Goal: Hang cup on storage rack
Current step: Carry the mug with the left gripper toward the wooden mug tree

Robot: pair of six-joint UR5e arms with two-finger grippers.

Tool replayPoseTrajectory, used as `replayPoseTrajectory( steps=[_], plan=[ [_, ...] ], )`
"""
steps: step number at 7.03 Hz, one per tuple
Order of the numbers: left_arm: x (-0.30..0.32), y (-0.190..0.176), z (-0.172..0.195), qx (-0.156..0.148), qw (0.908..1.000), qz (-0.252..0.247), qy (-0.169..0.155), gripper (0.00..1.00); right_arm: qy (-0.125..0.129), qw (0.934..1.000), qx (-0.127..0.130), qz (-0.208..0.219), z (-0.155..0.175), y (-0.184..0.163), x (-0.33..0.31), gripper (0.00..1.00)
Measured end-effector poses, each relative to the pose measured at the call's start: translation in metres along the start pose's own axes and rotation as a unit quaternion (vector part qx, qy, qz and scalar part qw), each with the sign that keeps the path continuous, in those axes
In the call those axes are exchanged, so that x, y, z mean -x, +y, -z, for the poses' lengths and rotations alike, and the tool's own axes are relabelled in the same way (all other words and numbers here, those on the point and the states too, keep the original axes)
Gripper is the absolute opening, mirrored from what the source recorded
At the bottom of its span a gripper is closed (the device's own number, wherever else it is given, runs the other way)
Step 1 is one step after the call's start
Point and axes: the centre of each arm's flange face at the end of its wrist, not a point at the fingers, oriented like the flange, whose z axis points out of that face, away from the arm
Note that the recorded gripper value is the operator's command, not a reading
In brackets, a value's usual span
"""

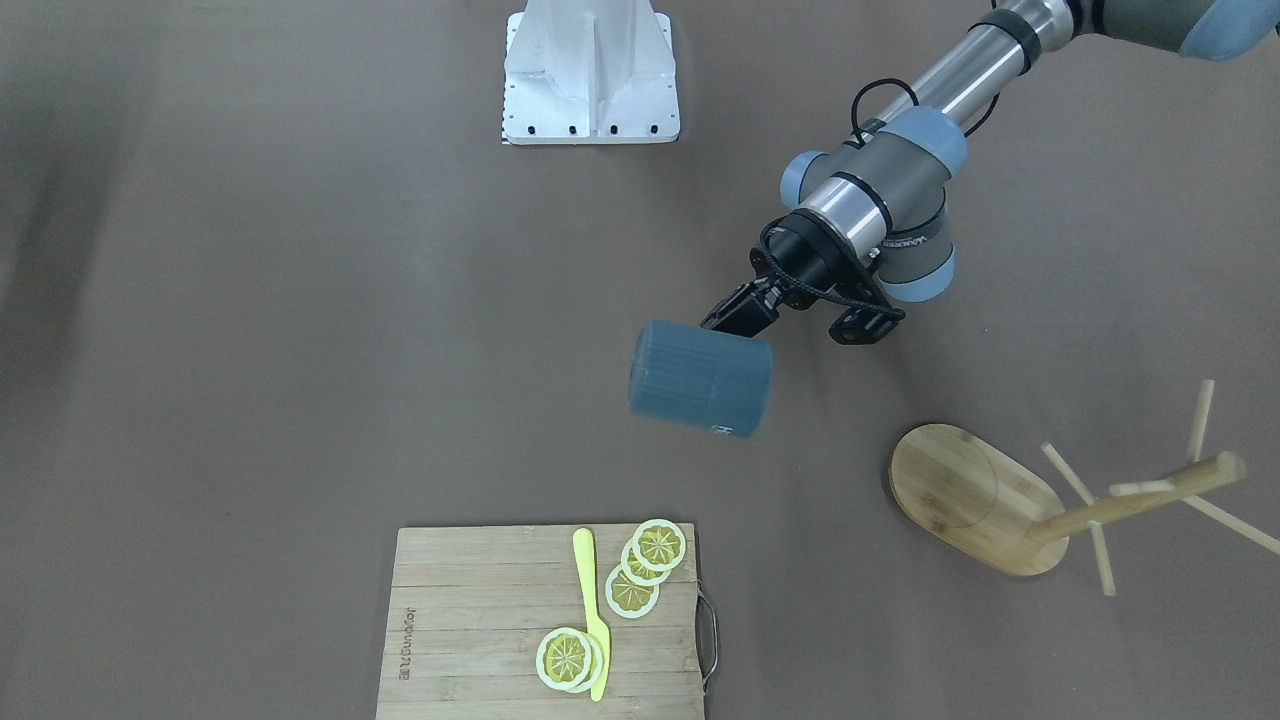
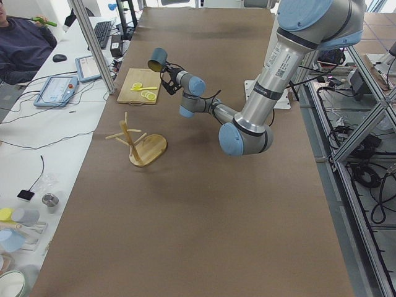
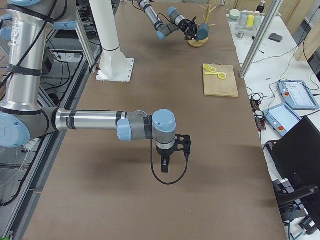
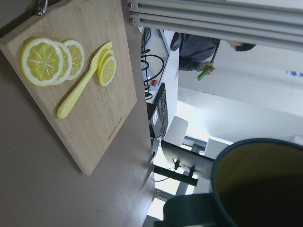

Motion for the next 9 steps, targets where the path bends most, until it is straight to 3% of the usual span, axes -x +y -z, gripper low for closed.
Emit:
replayPoseTrajectory(
  steps=[2, 4, 6, 9],
  plan=[
    [-0.018, -0.031, 0.016, -0.033, 0.9922, 0.109, 0.050, 0.00, 0.000, 1.0000, -0.001, 0.001, 0.001, 0.000, 0.000, 1.00],
    [-0.041, -0.077, 0.042, -0.065, 0.9780, 0.179, 0.086, 0.00, 0.001, 1.0000, -0.003, 0.004, 0.001, -0.001, 0.001, 1.00],
    [-0.053, -0.120, 0.061, -0.082, 0.9653, 0.222, 0.110, 0.00, 0.002, 1.0000, -0.005, 0.007, 0.003, -0.001, 0.003, 1.00],
    [-0.042, -0.163, 0.096, -0.078, 0.9613, 0.235, 0.121, 0.00, 0.007, 0.9998, -0.013, 0.012, 0.005, -0.003, 0.004, 1.00]
  ],
)
